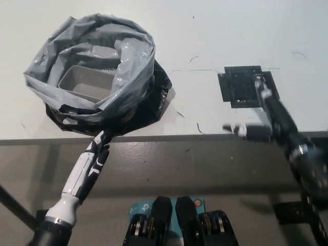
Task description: Use the right hand to pick up a small rectangular container and put it into a plastic bag and lift the bag
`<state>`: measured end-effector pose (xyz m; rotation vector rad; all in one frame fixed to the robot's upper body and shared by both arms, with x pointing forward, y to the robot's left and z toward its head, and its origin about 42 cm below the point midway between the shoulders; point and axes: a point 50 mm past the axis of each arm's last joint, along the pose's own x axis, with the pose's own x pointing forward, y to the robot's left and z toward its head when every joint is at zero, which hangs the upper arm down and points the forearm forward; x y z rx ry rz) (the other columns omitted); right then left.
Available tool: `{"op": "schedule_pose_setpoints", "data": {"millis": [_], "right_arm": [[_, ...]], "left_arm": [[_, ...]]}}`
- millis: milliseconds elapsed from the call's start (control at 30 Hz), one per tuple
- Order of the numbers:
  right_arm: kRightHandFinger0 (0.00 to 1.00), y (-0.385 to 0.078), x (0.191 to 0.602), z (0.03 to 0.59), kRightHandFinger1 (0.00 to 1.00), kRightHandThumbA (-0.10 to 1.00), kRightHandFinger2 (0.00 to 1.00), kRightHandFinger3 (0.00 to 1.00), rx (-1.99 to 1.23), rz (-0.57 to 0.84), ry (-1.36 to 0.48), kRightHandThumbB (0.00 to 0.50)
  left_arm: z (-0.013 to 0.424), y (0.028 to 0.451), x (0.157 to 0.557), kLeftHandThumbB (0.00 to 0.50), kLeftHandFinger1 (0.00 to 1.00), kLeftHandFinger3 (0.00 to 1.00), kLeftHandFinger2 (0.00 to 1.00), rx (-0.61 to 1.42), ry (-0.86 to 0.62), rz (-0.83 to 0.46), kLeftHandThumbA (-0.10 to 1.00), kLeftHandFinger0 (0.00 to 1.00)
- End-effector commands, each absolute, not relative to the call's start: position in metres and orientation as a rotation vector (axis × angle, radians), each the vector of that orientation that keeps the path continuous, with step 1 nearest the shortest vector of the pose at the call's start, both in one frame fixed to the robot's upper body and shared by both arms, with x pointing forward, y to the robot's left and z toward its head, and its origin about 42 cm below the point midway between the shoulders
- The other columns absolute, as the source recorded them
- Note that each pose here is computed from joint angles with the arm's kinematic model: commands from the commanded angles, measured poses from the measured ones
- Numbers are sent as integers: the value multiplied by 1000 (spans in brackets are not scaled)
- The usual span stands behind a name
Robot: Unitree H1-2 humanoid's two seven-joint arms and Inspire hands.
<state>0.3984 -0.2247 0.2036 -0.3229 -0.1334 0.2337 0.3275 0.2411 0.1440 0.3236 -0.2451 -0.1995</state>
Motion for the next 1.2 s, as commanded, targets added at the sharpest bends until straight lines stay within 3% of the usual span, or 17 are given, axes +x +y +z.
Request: {"op": "schedule_pose_setpoints", "data": {"millis": [0,33,133,167,200,233,400,433,567,600,667,700,900,1167], "right_arm": [[1000,-209,201,357,1000,1000,1000,1000,-1,346,-1147,394],[1000,-206,211,348,1000,1000,1000,1000,1,310,-1091,429],[1000,-207,231,333,1000,1000,1000,1000,-30,236,-1028,424],[1000,-209,247,322,1000,1000,1000,1000,-39,202,-999,357],[1000,-210,254,317,1000,1000,1000,1000,-40,189,-985,256],[1000,-211,269,306,1000,1000,1000,1000,-47,159,-957,328],[1000,-216,302,258,1000,1000,1000,1000,-136,94,-819,306],[1000,-218,315,231,1000,1000,1000,1000,-166,94,-714,260],[1000,-222,327,182,1000,1000,1000,1000,-158,126,-492,280],[1000,-224,326,176,1000,1000,1000,1000,-172,135,-466,263],[1000,-227,322,168,1000,1000,1000,1000,-188,140,-441,277],[1000,-227,315,163,1000,1000,1000,1000,-181,140,-421,245],[1000,-224,298,145,1000,996,1000,1000,-199,164,-384,246],[1000,-218,298,142,1000,967,1000,1000,-210,189,-391,313]], "left_arm": [[213,238,367,185,1000,1000,1000,381,-482,-227,1000,1000],[213,239,367,182,1000,1000,1000,385,-478,-225,1000,1000],[212,237,366,178,1000,1000,1000,383,-475,-227,1000,1000],[211,236,366,180,1000,1000,1000,381,-471,-229,1000,1000],[211,236,365,181,1000,1000,1000,380,-469,-229,1000,1000],[211,236,366,182,1000,1000,1000,378,-468,-230,1000,1000],[199,237,355,186,1000,1000,1000,371,-442,-235,1000,1000],[193,236,351,181,1000,1000,1000,363,-434,-236,1000,1000],[180,238,337,178,1000,1000,1000,364,-414,-235,994,1000],[177,239,334,180,1000,1000,1000,363,-402,-238,994,1000],[172,239,328,188,1000,1000,1000,363,-385,-243,994,1000],[167,239,322,189,1000,1000,1000,358,-370,-248,983,1000],[154,240,307,179,1000,1000,1000,354,-344,-258,947,1000],[151,242,304,197,1000,1000,1000,340,-321,-255,920,1000]]}}
